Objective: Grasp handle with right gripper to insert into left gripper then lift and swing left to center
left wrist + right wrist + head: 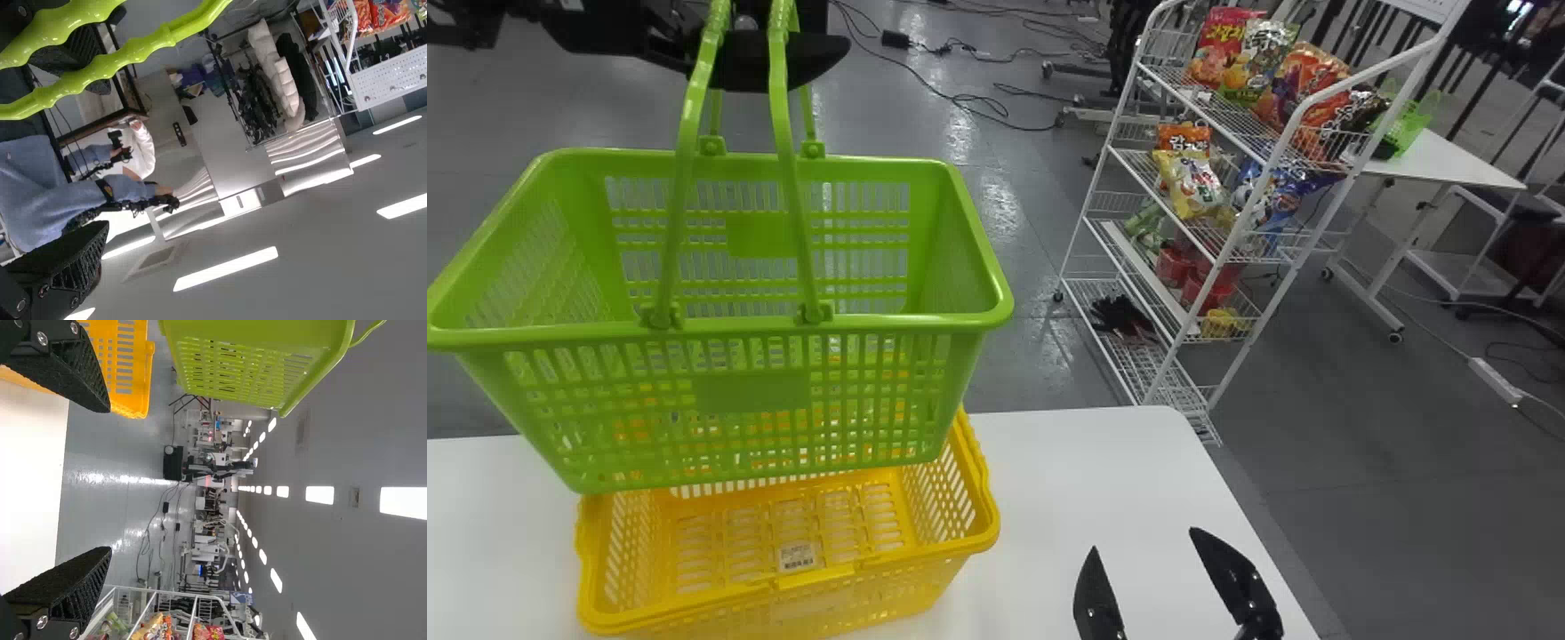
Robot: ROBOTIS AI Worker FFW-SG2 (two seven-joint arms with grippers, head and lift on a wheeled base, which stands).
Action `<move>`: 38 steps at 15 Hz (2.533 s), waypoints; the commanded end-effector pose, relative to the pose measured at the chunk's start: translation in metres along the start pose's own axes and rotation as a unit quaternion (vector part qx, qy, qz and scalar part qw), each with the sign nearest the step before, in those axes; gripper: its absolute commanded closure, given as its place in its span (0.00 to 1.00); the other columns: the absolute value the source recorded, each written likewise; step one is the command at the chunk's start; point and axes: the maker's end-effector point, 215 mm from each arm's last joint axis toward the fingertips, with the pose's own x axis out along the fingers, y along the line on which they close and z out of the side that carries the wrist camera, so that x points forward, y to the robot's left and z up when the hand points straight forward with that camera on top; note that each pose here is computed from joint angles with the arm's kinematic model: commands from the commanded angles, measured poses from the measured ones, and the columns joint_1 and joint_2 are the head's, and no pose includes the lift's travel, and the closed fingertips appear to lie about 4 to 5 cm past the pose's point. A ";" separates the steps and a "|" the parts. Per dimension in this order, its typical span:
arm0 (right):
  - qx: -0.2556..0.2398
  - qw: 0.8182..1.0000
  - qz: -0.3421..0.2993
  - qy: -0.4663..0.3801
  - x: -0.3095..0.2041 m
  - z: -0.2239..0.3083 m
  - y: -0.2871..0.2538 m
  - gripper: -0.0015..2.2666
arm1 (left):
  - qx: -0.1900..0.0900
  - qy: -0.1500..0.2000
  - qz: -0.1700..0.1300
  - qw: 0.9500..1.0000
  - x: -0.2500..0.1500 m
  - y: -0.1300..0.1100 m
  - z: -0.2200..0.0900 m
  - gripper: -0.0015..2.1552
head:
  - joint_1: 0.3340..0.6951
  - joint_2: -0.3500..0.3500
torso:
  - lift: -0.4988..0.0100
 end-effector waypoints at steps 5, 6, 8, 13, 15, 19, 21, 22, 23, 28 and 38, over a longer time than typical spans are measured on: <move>0.001 1.000 0.001 0.000 0.001 0.000 0.001 0.02 | -0.008 0.003 0.002 1.000 0.000 0.003 -0.002 0.81 | 0.69 0.07 | 0.80; 0.001 1.000 0.001 0.000 0.001 0.000 0.001 0.02 | -0.009 0.004 0.003 1.000 0.000 0.004 -0.003 0.87 | 0.69 0.07 | 0.80; 0.001 1.000 0.001 0.000 0.001 0.000 0.001 0.02 | -0.008 0.005 0.006 1.000 0.000 0.006 -0.003 0.95 | 0.70 0.06 | 0.80; 0.002 1.000 0.003 -0.001 0.000 0.000 0.001 0.02 | -0.003 0.001 0.027 1.000 -0.017 0.014 -0.003 0.95 | 0.72 0.07 | 0.80; 0.002 1.000 0.003 -0.003 -0.001 0.001 0.001 0.02 | 0.004 -0.005 0.043 0.999 -0.034 0.018 -0.001 0.95 | 0.72 0.08 | 0.80; 0.001 1.000 0.002 -0.003 -0.003 0.001 -0.001 0.02 | 0.020 -0.044 0.087 0.995 -0.108 0.017 0.008 0.95 | 0.75 0.15 | 0.80; 0.001 1.000 0.001 -0.001 -0.004 -0.001 -0.002 0.02 | 0.029 -0.075 0.107 0.991 -0.159 0.009 0.011 0.95 | 0.75 0.20 | 0.80; 0.001 1.000 0.001 -0.002 -0.004 -0.001 -0.002 0.02 | 0.028 -0.096 0.106 0.989 -0.187 0.000 0.011 0.95 | 0.76 0.23 | 0.80; -0.002 1.000 0.001 -0.002 -0.004 0.000 -0.004 0.02 | 0.031 -0.113 0.110 0.987 -0.213 -0.008 0.009 0.95 | 0.76 0.30 | 0.80; -0.004 1.000 0.001 -0.003 -0.002 0.001 -0.007 0.02 | 0.048 -0.184 0.149 0.970 -0.326 -0.037 -0.023 0.95 | 0.76 0.51 | 0.80; -0.010 1.000 -0.011 -0.003 -0.004 0.000 -0.029 0.02 | 0.032 -0.248 0.190 0.949 -0.417 -0.014 -0.147 0.95 | 1.00 0.75 | 0.80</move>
